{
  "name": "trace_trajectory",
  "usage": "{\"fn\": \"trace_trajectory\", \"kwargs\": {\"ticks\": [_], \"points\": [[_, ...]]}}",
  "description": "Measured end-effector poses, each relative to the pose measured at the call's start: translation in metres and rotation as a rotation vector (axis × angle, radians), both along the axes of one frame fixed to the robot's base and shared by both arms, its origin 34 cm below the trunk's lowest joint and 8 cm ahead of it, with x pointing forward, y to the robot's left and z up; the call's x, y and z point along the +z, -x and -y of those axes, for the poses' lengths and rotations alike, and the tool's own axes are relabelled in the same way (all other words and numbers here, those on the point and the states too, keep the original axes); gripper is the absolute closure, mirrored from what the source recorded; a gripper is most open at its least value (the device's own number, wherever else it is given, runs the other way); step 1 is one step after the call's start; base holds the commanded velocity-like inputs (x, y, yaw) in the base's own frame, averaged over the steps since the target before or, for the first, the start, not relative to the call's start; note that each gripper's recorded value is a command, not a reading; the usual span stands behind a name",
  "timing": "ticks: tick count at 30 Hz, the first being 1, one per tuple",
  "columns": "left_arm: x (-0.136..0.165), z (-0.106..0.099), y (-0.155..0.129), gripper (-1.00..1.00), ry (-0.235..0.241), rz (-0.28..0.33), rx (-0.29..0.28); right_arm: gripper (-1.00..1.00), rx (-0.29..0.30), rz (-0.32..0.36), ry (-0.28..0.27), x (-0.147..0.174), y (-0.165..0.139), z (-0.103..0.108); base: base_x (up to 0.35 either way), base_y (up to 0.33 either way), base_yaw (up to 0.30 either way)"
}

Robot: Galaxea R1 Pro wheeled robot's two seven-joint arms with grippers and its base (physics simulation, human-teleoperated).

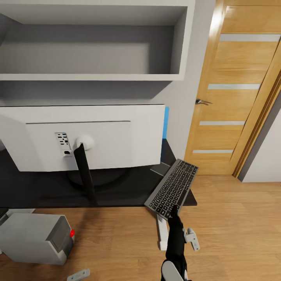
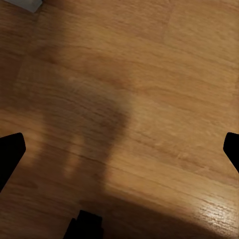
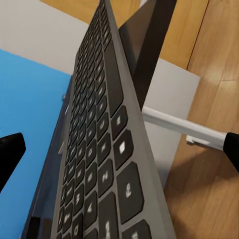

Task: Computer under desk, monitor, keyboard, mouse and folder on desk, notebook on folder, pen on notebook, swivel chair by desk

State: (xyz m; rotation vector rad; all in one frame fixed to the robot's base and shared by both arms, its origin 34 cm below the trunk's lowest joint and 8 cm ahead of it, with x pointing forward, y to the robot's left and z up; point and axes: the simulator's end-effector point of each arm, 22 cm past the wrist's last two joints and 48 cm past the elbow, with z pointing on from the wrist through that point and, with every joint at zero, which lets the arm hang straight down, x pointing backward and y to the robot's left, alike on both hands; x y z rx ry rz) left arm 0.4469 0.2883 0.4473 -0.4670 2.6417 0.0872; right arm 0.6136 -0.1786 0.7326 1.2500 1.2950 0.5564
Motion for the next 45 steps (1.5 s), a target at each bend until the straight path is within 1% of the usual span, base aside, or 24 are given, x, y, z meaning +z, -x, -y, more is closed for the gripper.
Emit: {"fn": "trace_trajectory", "kwargs": {"ticks": [3, 8, 13, 22, 24, 26, 27, 31, 32, 34, 35, 36, 39, 41, 45], "points": [[0.0, 0.0, 0.0, -1.0, 0.0, 0.0, 0.001, -1.0, -0.001, 0.006, -0.002, 0.003, -0.001, 0.001, 0.0, 0.0, 0.0], [0.0, -0.001, 0.0, -1.0, -0.001, 0.0, 0.002, -1.0, -0.04, 0.006, -0.006, 0.003, -0.002, 0.018, 0.0, 0.0, 0.0], [0.0, -0.001, 0.0, -1.0, -0.001, 0.0, 0.002, -1.0, -0.06, 0.018, -0.012, 0.008, -0.004, 0.026, 0.0, 0.0, 0.0], [0.0, -0.001, 0.0, -1.0, -0.001, 0.0, 0.002, -1.0, -0.07, 0.062, -0.03, 0.027, -0.008, 0.03, 0.0, 0.0, 0.0], [0.0, -0.001, 0.0, -1.0, -0.001, 0.0, 0.002, -1.0, -0.07, 0.065, -0.03, 0.029, -0.009, 0.03, 0.0, 0.0, 0.0], [0.0, -0.001, 0.0, -1.0, -0.001, 0.0, 0.002, -1.0, -0.071, 0.072, -0.021, 0.031, -0.009, 0.035, 0.0, 0.0, 0.0], [0.0, 0.0, 0.0, -1.0, -0.001, 0.0, 0.002, -1.0, -0.069, 0.092, 0.001, 0.039, -0.011, 0.049, 0.0, 0.0, 0.0], [0.0, 0.0, 0.0, -1.0, 0.0, 0.0, 0.002, -1.0, -0.055, 0.127, 0.02, 0.056, -0.015, 0.06, 0.0, 0.0, 0.0], [0.0, 0.0, 0.0, -1.0, 0.0, 0.0, 0.002, -1.0, -0.03, 0.136, 0.029, 0.064, -0.019, 0.066, 0.0, 0.0, 0.0], [0.0, 0.0, 0.0, -1.0, 0.0, 0.0, 0.002, -1.0, -0.002, 0.128, 0.039, 0.067, -0.022, 0.075, 0.0, 0.0, 0.0], [0.0, 0.0, 0.0, -1.0, 0.0, -0.001, 0.002, -1.0, 0.008, 0.12, 0.041, 0.067, -0.024, 0.079, 0.0, 0.0, 0.0], [0.0, 0.0, 0.0, -1.0, 0.0, -0.001, 0.002, -1.0, 0.022, 0.087, 0.029, 0.062, -0.028, 0.094, 0.0, 0.0, 0.0], [0.0, 0.0, 0.0, -1.0, 0.0, -0.001, 0.002, -1.0, 0.044, 0.019, -0.021, 0.049, -0.034, 0.119, 0.0, 0.0, 0.0], [0.0, 0.0, 0.0, -1.0, 0.0, -0.001, 0.002, -1.0, 0.048, -0.004, -0.038, 0.045, -0.037, 0.132, 0.0, 0.0, 0.0], [0.0, 0.0, 0.0, -1.0, 0.0, -0.001, 0.002, -1.0, 0.043, -0.041, -0.056, 0.041, -0.039, 0.167, 0.0, 0.0, 0.0]]}}
